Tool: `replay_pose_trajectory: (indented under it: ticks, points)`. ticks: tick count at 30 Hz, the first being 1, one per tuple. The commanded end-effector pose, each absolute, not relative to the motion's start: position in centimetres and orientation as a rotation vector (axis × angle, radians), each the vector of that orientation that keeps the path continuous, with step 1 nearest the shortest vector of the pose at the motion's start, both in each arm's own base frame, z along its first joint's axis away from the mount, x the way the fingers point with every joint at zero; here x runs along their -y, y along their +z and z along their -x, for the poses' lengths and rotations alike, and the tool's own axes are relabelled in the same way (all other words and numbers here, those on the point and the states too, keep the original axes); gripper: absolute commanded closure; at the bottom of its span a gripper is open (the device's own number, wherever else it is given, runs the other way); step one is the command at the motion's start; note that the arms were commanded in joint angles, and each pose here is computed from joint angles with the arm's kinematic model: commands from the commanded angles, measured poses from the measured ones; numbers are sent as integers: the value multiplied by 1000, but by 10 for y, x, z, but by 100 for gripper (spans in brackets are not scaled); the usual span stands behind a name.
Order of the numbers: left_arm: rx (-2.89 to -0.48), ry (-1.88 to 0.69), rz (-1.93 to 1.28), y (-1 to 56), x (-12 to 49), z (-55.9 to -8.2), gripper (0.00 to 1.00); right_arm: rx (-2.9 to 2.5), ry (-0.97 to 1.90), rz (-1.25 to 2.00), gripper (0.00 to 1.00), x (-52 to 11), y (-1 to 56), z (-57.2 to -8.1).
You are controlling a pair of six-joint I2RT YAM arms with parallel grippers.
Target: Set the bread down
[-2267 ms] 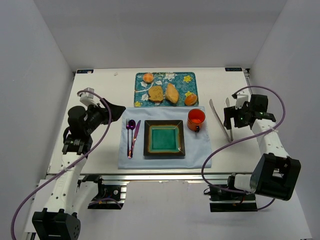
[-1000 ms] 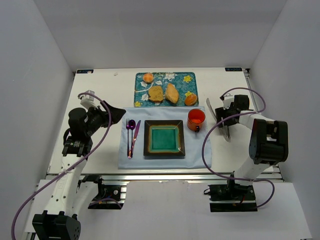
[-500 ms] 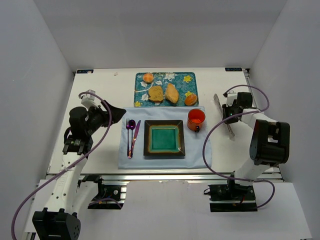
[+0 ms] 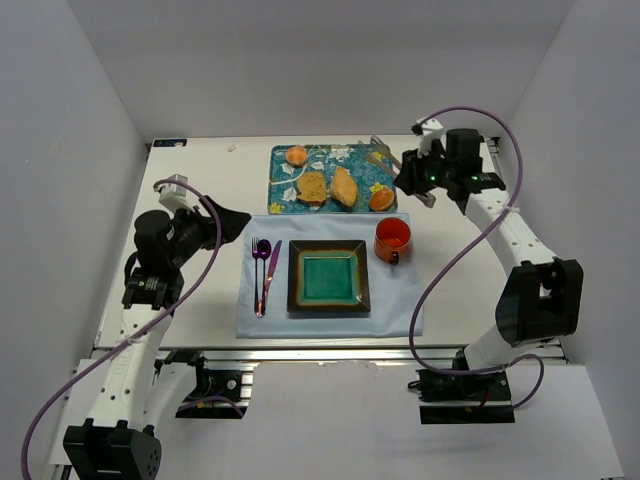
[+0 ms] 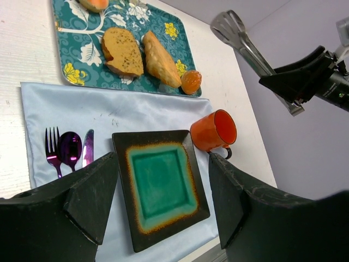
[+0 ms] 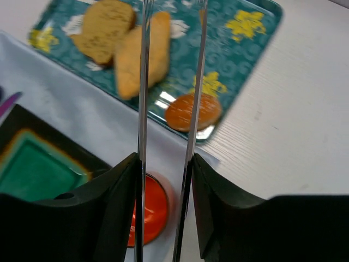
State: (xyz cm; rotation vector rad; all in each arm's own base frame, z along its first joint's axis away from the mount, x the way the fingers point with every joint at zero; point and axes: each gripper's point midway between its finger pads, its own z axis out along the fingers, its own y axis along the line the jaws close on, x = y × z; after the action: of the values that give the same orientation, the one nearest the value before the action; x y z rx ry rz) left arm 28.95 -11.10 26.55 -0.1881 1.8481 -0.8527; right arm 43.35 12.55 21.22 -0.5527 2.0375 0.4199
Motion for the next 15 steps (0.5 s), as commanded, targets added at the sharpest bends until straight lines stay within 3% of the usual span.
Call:
replay_pose_trajectory:
  ticks: [1, 8, 15]
  points:
    - [-1803, -831, 158, 286, 109, -289, 24, -1989, 543, 582, 52, -165, 239, -434]
    - [-1802, -830, 173, 285, 108, -283, 24, -2005, 691, 661, 53, -221, 232, -430]
    - [-1807, -810, 186, 285, 104, -277, 24, -1983, 688, 935, 53, -284, 203, -394]
